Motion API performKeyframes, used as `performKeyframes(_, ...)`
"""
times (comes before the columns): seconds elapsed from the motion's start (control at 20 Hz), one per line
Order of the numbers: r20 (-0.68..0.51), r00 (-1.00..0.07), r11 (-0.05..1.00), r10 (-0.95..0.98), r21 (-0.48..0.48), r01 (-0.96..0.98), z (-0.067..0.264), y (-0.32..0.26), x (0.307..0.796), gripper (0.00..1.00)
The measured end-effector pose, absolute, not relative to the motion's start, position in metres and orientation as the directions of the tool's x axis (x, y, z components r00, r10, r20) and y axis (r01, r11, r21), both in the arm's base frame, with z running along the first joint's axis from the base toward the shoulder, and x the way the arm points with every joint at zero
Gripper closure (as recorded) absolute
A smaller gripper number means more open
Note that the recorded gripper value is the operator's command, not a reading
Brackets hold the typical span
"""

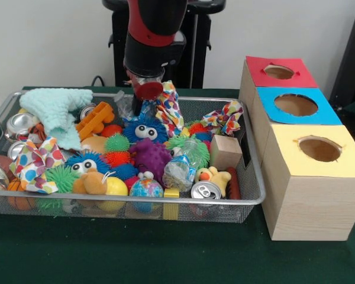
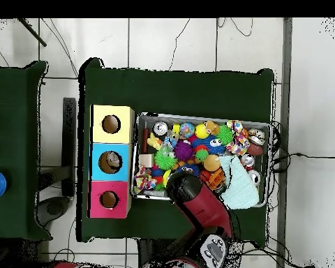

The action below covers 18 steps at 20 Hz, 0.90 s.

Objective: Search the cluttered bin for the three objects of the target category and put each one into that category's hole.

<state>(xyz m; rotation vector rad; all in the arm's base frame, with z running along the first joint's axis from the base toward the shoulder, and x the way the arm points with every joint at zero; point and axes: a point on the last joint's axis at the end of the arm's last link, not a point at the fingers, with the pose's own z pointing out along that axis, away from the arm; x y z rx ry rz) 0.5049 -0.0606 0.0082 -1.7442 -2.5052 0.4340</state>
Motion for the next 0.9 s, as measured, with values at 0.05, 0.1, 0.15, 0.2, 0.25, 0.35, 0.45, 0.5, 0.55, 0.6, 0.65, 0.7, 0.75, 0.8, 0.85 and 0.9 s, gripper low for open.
performKeyframes(0.05, -0.108, -0.364, 0.326, 0.925, -0.266, 0.907, 0.009, -0.057, 0.504, 1.00)
performKeyframes(0.1, -0.103, -0.368, 0.330, 0.924, -0.269, 0.905, 0.010, -0.054, 0.504, 1.00)
performKeyframes(0.15, -0.098, -0.372, 0.335, 0.923, -0.272, 0.902, 0.010, -0.051, 0.503, 1.00)
performKeyframes(0.2, -0.097, -0.374, 0.337, 0.922, -0.273, 0.901, 0.010, -0.050, 0.503, 1.00)
performKeyframes(0.25, -0.095, -0.377, 0.339, 0.921, -0.274, 0.900, 0.010, -0.048, 0.503, 1.00)
performKeyframes(0.35, -0.093, -0.384, 0.346, 0.919, -0.279, 0.896, 0.008, -0.044, 0.502, 1.00)
performKeyframes(0.45, -0.092, -0.386, 0.348, 0.918, -0.280, 0.895, 0.008, -0.043, 0.502, 1.00)
performKeyframes(0.5, -0.093, -0.385, 0.347, 0.918, -0.279, 0.895, 0.008, -0.043, 0.502, 1.00)
performKeyframes(0.55, -0.092, -0.384, 0.346, 0.919, -0.279, 0.896, 0.008, -0.044, 0.502, 1.00)
performKeyframes(0.6, -0.092, -0.383, 0.345, 0.919, -0.279, 0.896, 0.008, -0.044, 0.502, 1.00)
performKeyframes(0.65, -0.092, -0.382, 0.344, 0.920, -0.278, 0.897, 0.008, -0.045, 0.502, 1.00)
performKeyframes(0.7, -0.091, -0.380, 0.343, 0.921, -0.277, 0.898, 0.008, -0.045, 0.502, 1.00)
performKeyframes(0.75, -0.090, -0.376, 0.340, 0.922, -0.274, 0.900, 0.007, -0.046, 0.502, 1.00)
performKeyframes(0.8, -0.094, -0.370, 0.336, 0.924, -0.265, 0.904, 0.006, -0.049, 0.503, 1.00)
performKeyframes(0.85, -0.098, -0.368, 0.333, 0.925, -0.258, 0.907, 0.005, -0.050, 0.504, 1.00)
performKeyframes(0.9, -0.103, -0.366, 0.332, 0.925, -0.252, 0.909, 0.004, -0.051, 0.505, 1.00)
